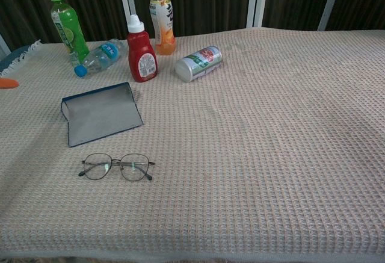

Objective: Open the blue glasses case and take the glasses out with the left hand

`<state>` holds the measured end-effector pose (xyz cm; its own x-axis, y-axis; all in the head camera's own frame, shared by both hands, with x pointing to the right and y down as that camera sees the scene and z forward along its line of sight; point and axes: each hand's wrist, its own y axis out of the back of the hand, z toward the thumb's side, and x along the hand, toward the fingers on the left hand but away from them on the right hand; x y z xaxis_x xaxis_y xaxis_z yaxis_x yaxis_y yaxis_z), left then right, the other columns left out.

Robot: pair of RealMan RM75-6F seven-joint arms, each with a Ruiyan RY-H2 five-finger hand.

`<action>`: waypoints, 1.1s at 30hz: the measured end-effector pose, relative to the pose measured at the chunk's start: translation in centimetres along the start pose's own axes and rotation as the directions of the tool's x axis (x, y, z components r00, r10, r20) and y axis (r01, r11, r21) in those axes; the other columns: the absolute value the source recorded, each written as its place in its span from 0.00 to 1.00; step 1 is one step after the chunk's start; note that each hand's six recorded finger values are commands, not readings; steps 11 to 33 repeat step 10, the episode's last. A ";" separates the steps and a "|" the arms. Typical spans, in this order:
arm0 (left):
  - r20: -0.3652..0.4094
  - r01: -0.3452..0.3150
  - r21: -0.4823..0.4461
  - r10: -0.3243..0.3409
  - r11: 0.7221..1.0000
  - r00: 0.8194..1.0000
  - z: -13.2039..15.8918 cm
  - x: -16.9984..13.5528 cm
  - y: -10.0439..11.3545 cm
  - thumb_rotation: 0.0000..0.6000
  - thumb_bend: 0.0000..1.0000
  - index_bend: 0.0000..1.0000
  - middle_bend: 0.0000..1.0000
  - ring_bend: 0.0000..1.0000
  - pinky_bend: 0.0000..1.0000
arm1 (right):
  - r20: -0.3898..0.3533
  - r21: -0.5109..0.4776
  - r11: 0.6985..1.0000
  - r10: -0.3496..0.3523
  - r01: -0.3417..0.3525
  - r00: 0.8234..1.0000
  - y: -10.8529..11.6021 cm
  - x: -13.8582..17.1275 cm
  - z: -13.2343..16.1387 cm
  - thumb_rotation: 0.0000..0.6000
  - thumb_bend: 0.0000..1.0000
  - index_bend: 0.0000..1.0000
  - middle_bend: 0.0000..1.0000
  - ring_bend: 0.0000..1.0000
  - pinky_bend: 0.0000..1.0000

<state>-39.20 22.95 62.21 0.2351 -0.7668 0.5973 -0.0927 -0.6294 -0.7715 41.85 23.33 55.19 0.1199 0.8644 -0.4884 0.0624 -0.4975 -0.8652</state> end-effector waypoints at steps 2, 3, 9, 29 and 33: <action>0.018 -0.021 -0.018 0.021 1.000 1.000 -0.5 -1.9 0.5 1.00 0.40 0.00 0.00 0.00 0.00 | 0.000 0.012 1.000 0.007 -0.007 1.000 -0.4 -0.2 0.2 1.00 0.15 0.00 0.00 0.00 0.00; 0.027 -0.043 -0.034 0.044 0.999 0.999 -0.6 -2.5 0.7 1.00 0.39 0.00 0.00 0.00 0.00 | 0.001 0.016 1.000 0.011 -0.011 1.000 -0.6 -0.3 0.3 1.00 0.15 0.00 0.00 0.00 0.00; 0.068 -0.188 -0.011 0.188 0.982 0.980 -0.7 -4.8 1.6 1.00 0.39 0.00 0.00 0.00 0.00 | 0.005 0.029 1.000 0.011 -0.011 1.000 -0.9 -0.4 0.5 1.00 0.15 0.00 0.00 0.00 0.00; 0.071 -0.210 -0.010 0.210 0.978 0.975 -0.7 -5.1 1.9 1.00 0.39 0.00 0.00 0.00 0.00 | 0.006 0.029 1.000 0.011 -0.011 1.000 -0.9 -0.4 0.5 1.00 0.15 0.00 0.00 0.00 0.00; 0.071 -0.210 -0.010 0.210 0.978 0.975 -0.7 -5.1 1.9 1.00 0.39 0.00 0.00 0.00 0.00 | 0.006 0.029 1.000 0.011 -0.011 1.000 -0.9 -0.4 0.5 1.00 0.15 0.00 0.00 0.00 0.00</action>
